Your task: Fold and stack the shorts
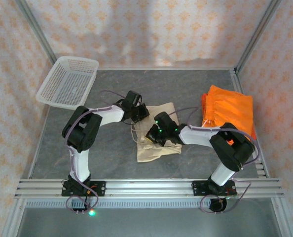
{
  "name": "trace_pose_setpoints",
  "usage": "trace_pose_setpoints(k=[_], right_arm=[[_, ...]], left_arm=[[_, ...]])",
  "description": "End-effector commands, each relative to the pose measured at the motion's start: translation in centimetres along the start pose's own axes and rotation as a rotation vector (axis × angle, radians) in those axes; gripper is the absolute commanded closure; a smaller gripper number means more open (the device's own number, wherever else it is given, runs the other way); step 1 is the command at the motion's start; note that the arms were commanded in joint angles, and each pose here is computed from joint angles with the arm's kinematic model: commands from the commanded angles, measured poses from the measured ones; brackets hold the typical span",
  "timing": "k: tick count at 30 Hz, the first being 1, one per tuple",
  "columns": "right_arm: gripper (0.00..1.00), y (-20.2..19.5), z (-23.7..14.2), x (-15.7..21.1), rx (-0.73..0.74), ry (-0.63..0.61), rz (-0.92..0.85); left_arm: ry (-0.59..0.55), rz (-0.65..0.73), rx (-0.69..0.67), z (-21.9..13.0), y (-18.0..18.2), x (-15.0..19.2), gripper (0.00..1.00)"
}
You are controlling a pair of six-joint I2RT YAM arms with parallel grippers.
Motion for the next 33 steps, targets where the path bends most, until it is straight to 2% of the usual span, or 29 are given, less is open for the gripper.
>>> trace_pose_setpoints(k=[1,3,6,7,8,10,13,15,18,22,27,33], right_arm=[[0.86,3.7,-4.1,1.3,-0.060,-0.005,-0.106],[0.78,4.3,-6.7,1.0,-0.037,-0.077,-0.181],[0.59,3.7,-10.8,0.2,0.032,-0.211,-0.301],[0.46,3.1,-12.1,-0.3,0.066,-0.258,-0.342],[0.32,2.6,-13.4,-0.9,0.097,-0.304,-0.374],[0.13,1.3,-14.8,-2.3,0.167,-0.353,-0.407],[0.00,-0.1,-17.1,-4.4,0.208,-0.390,-0.402],[0.00,-0.9,-17.5,-5.6,0.224,-0.376,-0.388],[0.00,-1.6,-17.5,-7.2,0.245,-0.339,-0.390],[0.00,-2.3,-16.9,-9.3,0.277,-0.303,-0.411],[0.00,-2.5,-15.2,-11.1,0.230,-0.182,-0.388],[0.00,-3.0,-12.7,-12.2,0.229,-0.070,-0.392]], left_arm=[[-0.138,0.071,-0.005,-5.4,-2.1,-4.0,0.81],[-0.180,0.117,0.037,-8.3,-3.9,-4.9,0.66],[-0.208,0.171,0.087,-12.0,-5.9,-4.8,0.46],[-0.207,0.179,0.106,-12.9,-6.3,-4.4,0.40],[-0.207,0.183,0.120,-13.7,-6.5,-3.9,0.36],[-0.191,0.185,0.130,-14.6,-6.4,-2.5,0.31],[-0.155,0.174,0.148,-14.8,-6.0,0.3,0.23],[-0.130,0.165,0.164,-14.4,-5.9,2.3,0.16],[-0.095,0.148,0.174,-13.2,-5.5,4.9,0.11],[-0.058,0.130,0.201,-11.2,-5.5,7.2,0.01],[0.002,0.149,0.194,-8.7,-5.8,9.1,0.00],[0.034,0.145,0.144,-6.3,-4.0,10.4,0.00]])
Point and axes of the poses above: each hand's point on the last joint's axis, 136 mm out from that joint toward the fingers, its own z axis out along the fingers, its own y axis along the line the jaws close on, x = y × z, the point moved 3 cm from there along -z, back along the fingers, and after that the axes turned 6 degrees about z, right-handed, at the moved point
